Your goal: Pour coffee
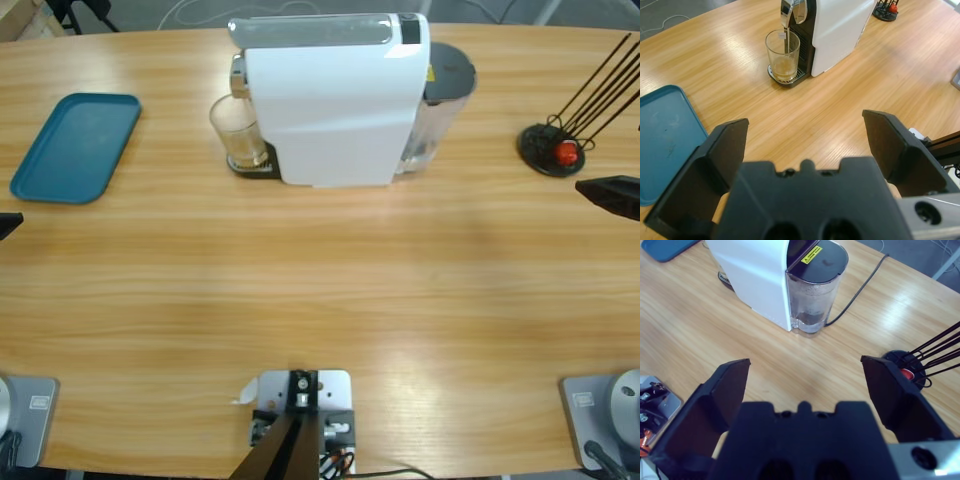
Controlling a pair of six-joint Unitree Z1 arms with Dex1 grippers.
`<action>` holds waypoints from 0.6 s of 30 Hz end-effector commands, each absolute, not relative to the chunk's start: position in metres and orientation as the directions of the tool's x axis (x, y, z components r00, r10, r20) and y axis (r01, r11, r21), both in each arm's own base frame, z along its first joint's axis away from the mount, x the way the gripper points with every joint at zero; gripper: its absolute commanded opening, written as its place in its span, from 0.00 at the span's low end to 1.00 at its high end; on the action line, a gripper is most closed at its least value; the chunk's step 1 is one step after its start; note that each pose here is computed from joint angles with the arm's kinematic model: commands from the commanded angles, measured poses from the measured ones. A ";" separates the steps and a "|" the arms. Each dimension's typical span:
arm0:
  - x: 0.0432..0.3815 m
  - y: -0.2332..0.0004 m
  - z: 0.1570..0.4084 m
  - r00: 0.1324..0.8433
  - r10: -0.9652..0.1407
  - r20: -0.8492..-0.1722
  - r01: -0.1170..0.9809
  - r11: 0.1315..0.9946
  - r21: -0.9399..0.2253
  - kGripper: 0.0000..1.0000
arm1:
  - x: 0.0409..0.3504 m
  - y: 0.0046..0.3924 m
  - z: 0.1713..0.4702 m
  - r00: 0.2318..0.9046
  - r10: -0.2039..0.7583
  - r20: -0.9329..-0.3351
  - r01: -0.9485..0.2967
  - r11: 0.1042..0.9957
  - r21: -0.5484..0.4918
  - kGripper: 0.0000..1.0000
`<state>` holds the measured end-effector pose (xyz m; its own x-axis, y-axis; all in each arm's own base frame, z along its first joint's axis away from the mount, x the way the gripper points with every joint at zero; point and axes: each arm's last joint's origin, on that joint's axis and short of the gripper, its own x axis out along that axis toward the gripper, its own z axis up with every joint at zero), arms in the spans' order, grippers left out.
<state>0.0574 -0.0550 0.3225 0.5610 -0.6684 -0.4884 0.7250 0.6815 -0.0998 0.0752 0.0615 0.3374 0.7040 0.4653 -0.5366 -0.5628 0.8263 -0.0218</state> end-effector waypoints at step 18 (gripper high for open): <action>0.064 -0.063 0.311 0.498 -0.683 -0.534 0.744 0.653 -0.142 1.00 | 0.073 0.062 0.323 0.662 0.486 -0.571 -0.602 0.799 -0.018 1.00</action>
<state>0.0624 -0.0598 0.3208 0.5388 -0.6738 -0.5057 0.7330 0.6708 -0.1129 0.0729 0.0615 0.3376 0.6873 0.4928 -0.5336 -0.5878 0.8090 -0.0099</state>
